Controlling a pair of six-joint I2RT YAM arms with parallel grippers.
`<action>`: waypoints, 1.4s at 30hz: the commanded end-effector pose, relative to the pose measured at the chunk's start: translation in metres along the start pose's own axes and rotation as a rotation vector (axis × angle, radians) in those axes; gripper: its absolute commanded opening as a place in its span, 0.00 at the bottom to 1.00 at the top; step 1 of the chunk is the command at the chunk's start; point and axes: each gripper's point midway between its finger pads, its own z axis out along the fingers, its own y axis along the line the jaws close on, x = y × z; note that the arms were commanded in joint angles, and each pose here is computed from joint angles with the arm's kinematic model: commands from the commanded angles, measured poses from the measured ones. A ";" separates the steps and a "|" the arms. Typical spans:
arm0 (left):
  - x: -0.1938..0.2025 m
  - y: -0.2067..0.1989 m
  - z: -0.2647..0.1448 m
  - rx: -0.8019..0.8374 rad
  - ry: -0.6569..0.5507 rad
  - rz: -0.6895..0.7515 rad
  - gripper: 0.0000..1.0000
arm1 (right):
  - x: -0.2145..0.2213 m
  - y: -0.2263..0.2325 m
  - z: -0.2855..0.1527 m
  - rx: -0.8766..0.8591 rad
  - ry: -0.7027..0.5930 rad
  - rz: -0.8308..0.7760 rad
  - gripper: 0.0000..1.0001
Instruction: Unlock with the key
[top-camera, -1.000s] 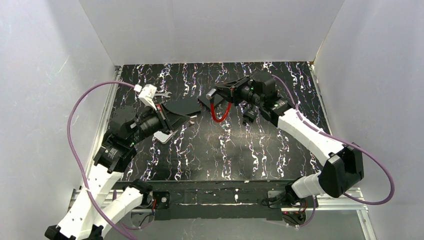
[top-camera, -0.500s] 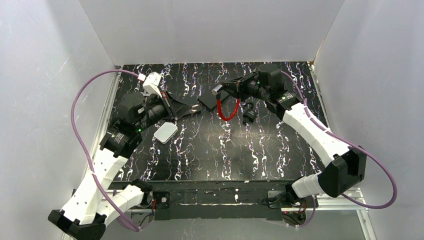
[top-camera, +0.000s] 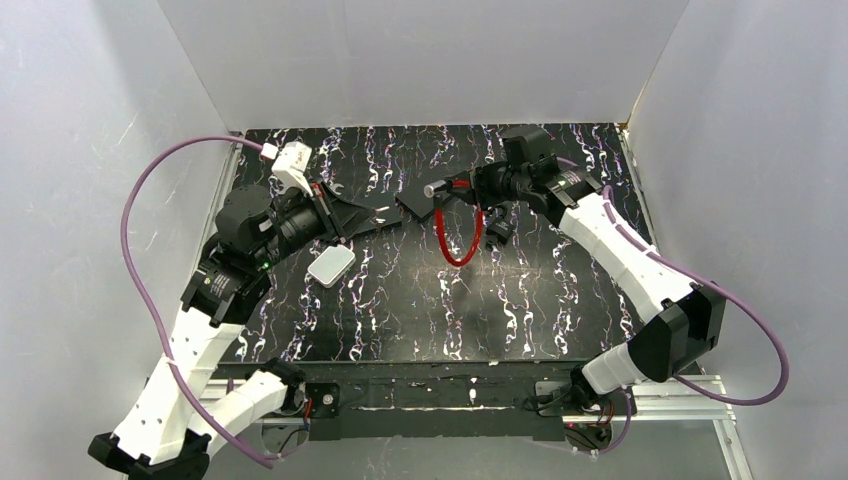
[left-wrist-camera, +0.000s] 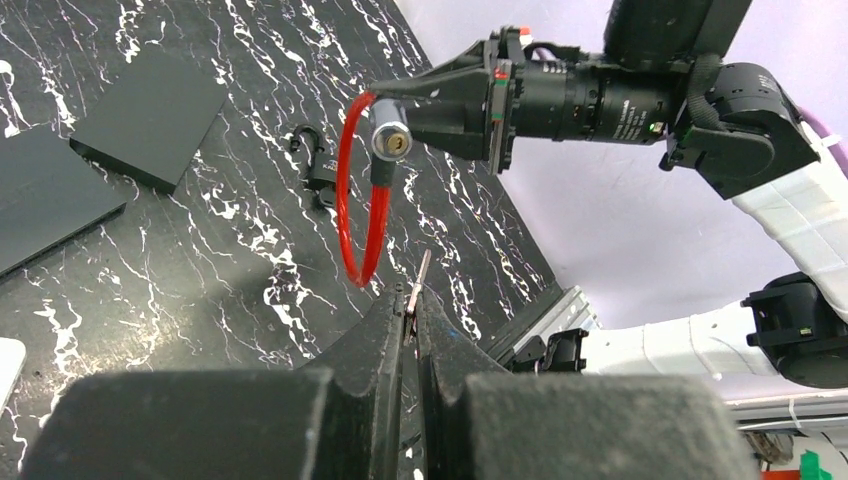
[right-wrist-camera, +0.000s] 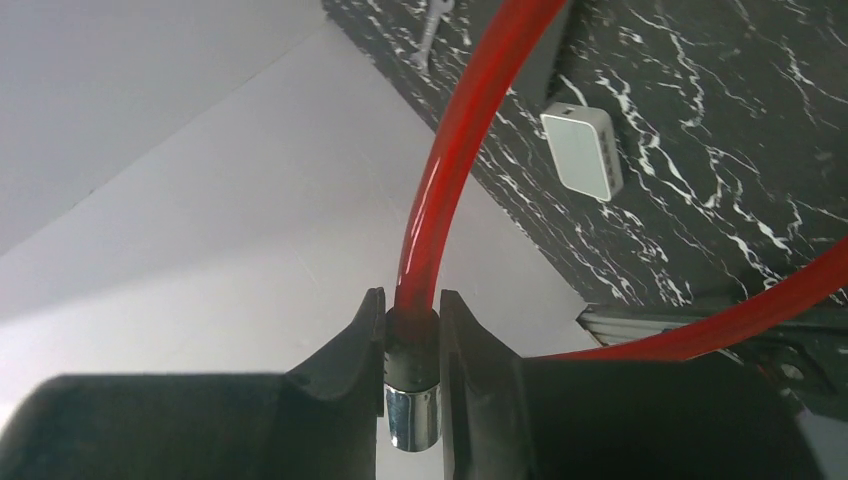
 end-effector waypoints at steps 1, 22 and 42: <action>-0.009 -0.005 0.004 0.019 -0.041 -0.014 0.00 | 0.018 0.019 -0.011 -0.058 0.041 0.043 0.01; -0.007 -0.009 0.045 0.015 -0.001 -0.066 0.00 | 0.033 0.017 -0.016 -0.037 0.125 0.082 0.01; -0.005 -0.015 0.063 0.023 0.001 -0.080 0.00 | 0.030 0.000 -0.019 0.002 0.114 0.065 0.01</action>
